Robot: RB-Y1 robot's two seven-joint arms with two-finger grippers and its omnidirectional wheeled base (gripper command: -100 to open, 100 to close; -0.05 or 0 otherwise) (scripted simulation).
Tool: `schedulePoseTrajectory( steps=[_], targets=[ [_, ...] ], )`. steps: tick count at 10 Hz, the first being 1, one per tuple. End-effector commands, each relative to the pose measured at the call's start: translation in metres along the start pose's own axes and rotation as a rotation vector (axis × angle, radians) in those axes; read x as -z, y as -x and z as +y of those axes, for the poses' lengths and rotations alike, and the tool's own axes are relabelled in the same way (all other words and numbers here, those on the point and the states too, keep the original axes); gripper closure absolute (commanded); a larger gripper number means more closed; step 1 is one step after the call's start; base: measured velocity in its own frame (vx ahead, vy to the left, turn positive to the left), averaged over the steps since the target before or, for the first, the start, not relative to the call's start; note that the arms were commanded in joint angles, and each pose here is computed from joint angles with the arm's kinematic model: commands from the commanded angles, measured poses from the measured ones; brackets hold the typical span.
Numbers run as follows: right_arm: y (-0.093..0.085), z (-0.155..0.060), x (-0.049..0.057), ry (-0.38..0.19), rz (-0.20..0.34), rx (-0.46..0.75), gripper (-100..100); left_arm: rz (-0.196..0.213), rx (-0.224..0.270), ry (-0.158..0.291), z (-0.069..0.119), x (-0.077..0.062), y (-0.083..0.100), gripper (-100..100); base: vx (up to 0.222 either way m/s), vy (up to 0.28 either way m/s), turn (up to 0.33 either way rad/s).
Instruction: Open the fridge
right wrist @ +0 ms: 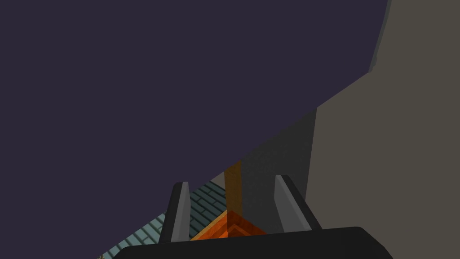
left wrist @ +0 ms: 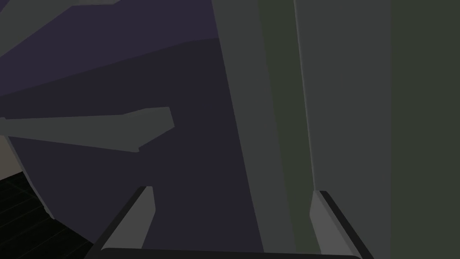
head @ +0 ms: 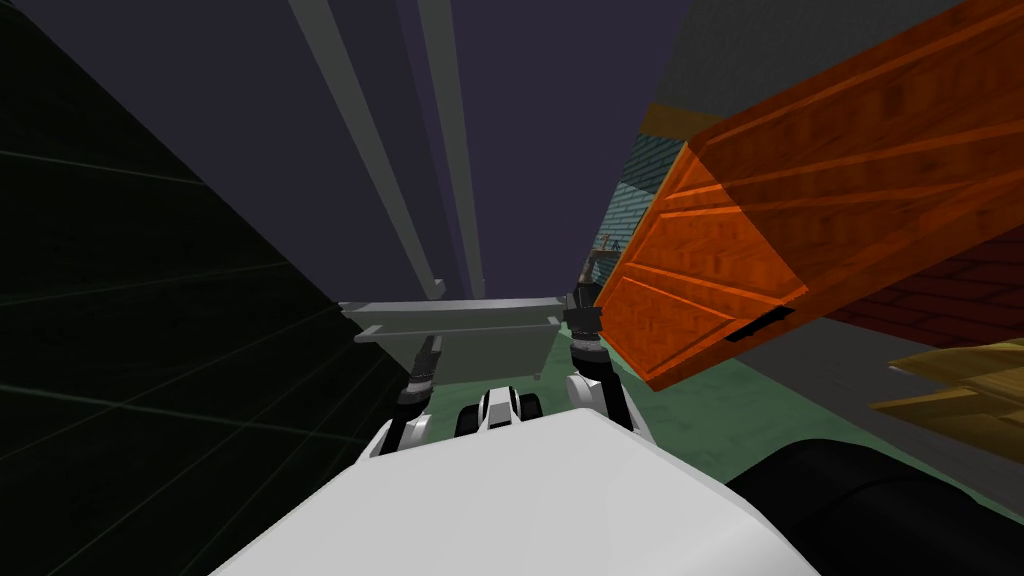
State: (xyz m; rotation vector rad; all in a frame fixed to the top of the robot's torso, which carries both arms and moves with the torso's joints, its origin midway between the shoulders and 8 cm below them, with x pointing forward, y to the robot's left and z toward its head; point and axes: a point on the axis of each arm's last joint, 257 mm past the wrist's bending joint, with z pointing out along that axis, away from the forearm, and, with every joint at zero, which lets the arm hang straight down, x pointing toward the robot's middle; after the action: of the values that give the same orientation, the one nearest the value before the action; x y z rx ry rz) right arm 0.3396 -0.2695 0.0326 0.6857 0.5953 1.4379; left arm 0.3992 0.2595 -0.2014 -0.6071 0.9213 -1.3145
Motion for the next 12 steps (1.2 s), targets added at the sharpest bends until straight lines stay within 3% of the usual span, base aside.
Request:
schedulePoseTrajectory(
  steps=[1, 12],
  targets=[
    [0.000, 0.000, 0.000, 0.000, 0.000, 0.000, 0, -0.001, 0.007, 0.015, 0.011, 0.008, -0.005, -100, 0.017, 0.012, -0.005],
    [0.000, 0.000, 0.000, 0.000, 0.000, 0.000, 0, -0.010, 0.050, 0.071, 0.045, 0.034, -0.035, -100, 0.017, 0.006, -0.014]
  ],
)
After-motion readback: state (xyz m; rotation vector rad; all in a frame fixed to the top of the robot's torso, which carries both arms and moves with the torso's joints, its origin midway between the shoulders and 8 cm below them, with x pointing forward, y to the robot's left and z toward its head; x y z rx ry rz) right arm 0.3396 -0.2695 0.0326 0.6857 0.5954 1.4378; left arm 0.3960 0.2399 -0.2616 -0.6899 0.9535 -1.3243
